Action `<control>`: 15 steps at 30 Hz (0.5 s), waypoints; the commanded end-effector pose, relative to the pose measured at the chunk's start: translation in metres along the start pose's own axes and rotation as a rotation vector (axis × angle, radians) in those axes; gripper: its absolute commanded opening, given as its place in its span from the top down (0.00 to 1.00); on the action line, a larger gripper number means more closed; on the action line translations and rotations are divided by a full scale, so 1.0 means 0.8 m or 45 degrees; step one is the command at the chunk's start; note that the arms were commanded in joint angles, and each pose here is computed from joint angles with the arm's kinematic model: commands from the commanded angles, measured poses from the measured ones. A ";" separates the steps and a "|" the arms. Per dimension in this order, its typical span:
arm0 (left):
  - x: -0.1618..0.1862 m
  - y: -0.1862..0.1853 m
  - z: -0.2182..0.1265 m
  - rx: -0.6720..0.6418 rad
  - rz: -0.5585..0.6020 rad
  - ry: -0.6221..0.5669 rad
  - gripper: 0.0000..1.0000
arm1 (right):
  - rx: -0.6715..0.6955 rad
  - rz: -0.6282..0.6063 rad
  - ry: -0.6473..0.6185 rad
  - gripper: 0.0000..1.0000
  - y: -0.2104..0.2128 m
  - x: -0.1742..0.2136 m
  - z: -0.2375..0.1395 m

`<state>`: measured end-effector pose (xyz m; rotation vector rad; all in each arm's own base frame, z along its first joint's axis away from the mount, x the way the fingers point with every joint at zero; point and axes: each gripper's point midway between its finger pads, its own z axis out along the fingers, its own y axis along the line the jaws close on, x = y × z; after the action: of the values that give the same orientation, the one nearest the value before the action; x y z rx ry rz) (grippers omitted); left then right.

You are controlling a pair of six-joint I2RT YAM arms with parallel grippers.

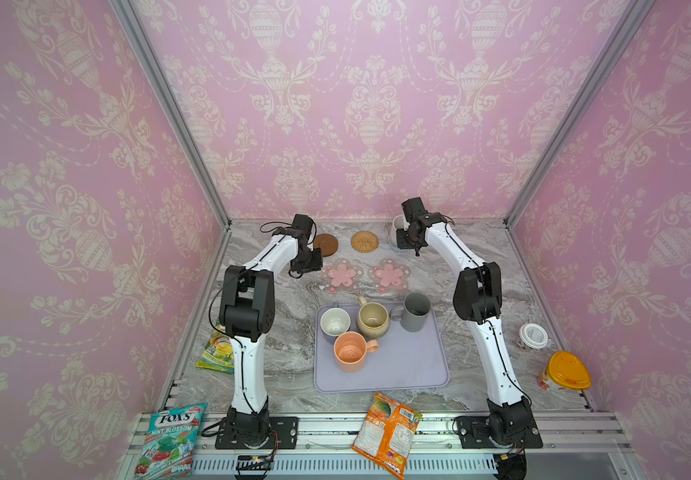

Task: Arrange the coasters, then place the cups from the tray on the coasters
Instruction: 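Lower the white speckled mug onto the light blue coaster with the right gripper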

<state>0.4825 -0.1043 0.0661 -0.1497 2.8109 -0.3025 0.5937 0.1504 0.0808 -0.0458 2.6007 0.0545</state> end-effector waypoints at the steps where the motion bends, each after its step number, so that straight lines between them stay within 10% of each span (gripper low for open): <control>1: -0.002 0.000 0.002 0.022 -0.007 0.015 0.61 | -0.003 0.059 -0.111 1.00 -0.005 -0.036 -0.030; 15: -0.002 -0.002 0.001 0.030 -0.013 0.013 0.61 | -0.036 0.074 -0.137 0.71 0.000 -0.045 -0.037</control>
<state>0.4819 -0.1060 0.0635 -0.1487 2.8176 -0.3156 0.5977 0.1516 0.0883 -0.0103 2.5798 0.0723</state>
